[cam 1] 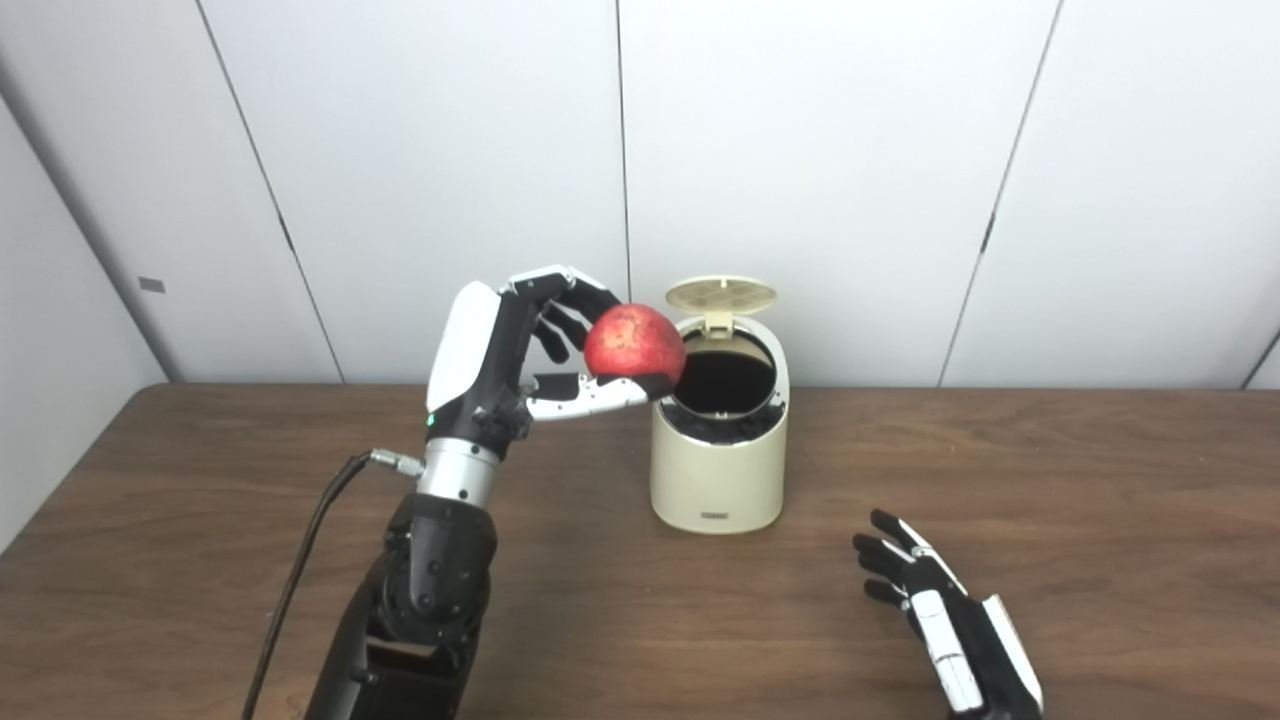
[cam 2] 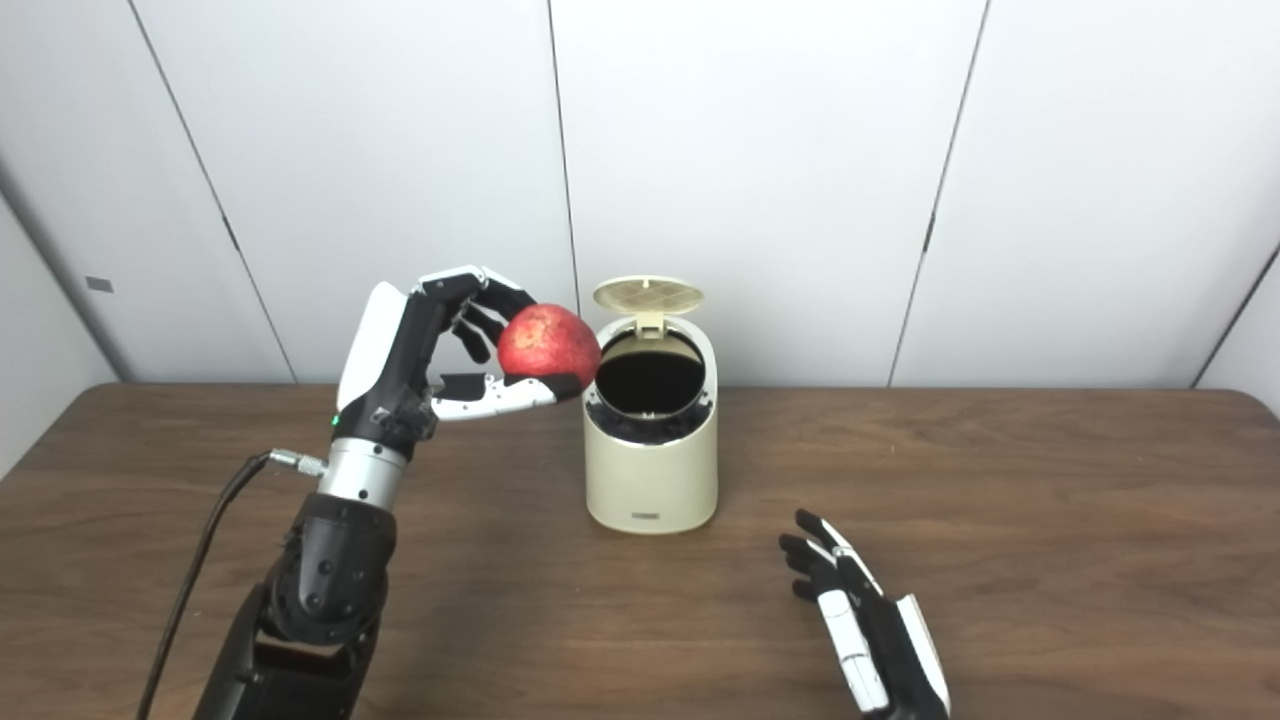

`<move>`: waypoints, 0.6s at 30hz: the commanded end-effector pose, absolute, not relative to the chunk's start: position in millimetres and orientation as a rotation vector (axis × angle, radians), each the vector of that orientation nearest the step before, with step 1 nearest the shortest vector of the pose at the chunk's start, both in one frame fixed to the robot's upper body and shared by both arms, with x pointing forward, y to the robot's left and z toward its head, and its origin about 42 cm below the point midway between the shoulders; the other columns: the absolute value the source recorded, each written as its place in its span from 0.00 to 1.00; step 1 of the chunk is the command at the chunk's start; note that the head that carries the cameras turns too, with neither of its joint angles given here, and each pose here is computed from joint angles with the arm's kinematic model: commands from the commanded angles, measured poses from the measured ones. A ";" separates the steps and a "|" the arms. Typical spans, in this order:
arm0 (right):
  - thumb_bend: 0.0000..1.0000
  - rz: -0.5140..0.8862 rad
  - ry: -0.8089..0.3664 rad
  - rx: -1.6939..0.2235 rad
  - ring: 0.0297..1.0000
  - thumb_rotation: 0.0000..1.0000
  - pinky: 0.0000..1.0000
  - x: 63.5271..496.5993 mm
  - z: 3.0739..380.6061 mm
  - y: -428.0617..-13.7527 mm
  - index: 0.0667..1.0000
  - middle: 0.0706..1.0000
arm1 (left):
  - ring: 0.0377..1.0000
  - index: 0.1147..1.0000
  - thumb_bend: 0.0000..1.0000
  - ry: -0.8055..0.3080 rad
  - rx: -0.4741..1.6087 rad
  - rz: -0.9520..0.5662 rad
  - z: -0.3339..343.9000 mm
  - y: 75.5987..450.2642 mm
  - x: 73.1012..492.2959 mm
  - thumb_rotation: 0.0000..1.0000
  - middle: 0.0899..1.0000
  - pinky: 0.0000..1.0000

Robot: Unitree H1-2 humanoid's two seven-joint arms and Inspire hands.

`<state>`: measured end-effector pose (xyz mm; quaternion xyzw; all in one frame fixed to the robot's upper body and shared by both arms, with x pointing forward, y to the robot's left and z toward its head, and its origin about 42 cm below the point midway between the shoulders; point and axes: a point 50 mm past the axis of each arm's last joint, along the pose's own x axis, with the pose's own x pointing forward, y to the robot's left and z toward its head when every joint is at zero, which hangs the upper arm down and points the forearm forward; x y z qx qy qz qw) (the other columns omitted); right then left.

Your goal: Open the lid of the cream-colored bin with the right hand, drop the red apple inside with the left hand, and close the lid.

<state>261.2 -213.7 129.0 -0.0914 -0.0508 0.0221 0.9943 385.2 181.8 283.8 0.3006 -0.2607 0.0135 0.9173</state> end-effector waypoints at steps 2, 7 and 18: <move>0.45 0.031 -0.178 -0.182 0.83 1.00 0.79 263.3 141.7 -210.1 0.87 0.81 | 0.44 0.41 0.48 -0.648 0.608 0.051 308.8 171.2 392.1 0.00 0.49 0.37; 0.45 0.029 -0.179 -0.178 0.83 1.00 0.79 263.9 142.7 -208.3 0.87 0.81 | 0.43 0.42 0.48 -0.649 0.588 0.035 304.7 161.3 398.4 0.00 0.48 0.37; 0.45 0.020 -0.197 -0.188 0.83 1.00 0.79 264.7 145.1 -205.1 0.87 0.81 | 0.42 0.43 0.48 -0.647 0.587 0.009 295.7 149.6 412.0 0.00 0.47 0.36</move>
